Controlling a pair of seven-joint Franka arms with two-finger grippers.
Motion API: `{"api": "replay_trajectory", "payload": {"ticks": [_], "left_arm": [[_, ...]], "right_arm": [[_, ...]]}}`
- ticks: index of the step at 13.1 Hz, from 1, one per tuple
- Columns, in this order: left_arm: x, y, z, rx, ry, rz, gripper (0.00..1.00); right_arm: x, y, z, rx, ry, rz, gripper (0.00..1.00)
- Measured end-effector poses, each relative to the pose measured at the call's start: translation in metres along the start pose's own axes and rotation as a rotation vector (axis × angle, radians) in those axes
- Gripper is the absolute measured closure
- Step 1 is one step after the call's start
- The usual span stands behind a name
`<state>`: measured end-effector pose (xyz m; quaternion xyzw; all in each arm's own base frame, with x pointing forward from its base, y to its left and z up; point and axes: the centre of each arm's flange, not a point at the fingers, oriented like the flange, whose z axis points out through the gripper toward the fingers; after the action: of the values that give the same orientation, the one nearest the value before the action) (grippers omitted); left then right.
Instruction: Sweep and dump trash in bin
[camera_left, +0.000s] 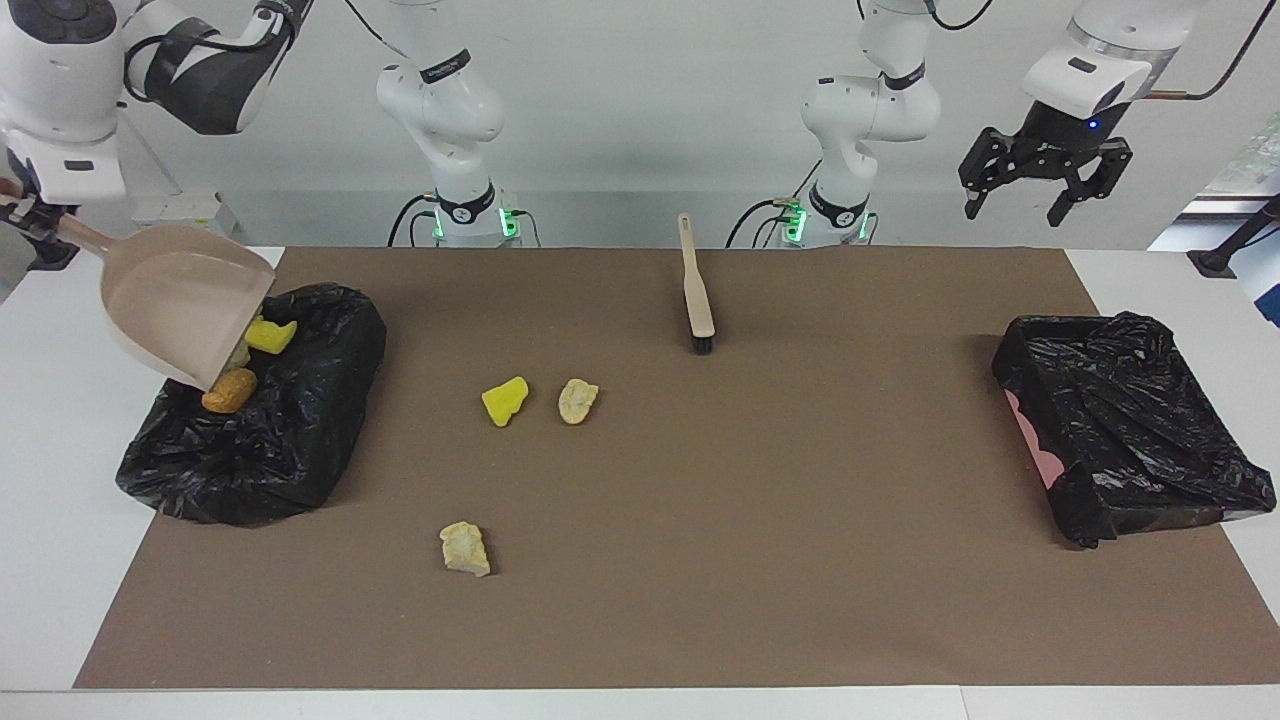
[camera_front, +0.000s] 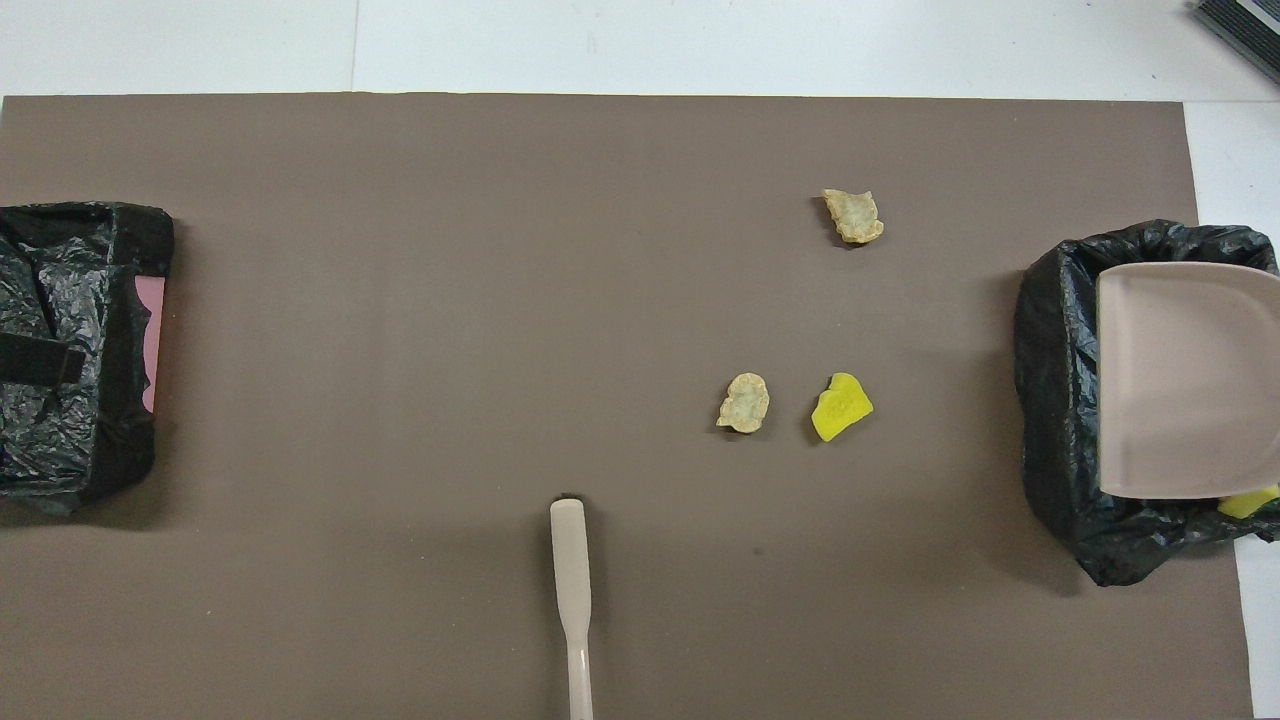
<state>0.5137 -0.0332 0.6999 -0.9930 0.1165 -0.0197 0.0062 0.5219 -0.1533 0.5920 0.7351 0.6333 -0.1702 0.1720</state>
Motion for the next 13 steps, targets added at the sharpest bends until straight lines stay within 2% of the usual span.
{"api": "replay_trajectory", "payload": {"ticks": [3,5,10,13], "left_arm": [[0.0,0.001,0.0,0.0,0.0,0.002,0.0],[0.0,0.002,0.0,0.0,0.0,0.003,0.0],[0.0,0.002,0.0,0.0,0.0,0.003,0.0],[0.0,0.002,0.0,0.0,0.0,0.003,0.0]], "right_arm": [[0.051,-0.003,-0.015,0.045,0.119,0.084,0.68],[0.086,-0.008,-0.023,0.089,0.189,0.2,0.68],[0.195,-0.018,-0.04,0.227,0.306,0.52,0.68],[0.261,-0.023,-0.046,0.296,0.332,0.663,0.68]]}}
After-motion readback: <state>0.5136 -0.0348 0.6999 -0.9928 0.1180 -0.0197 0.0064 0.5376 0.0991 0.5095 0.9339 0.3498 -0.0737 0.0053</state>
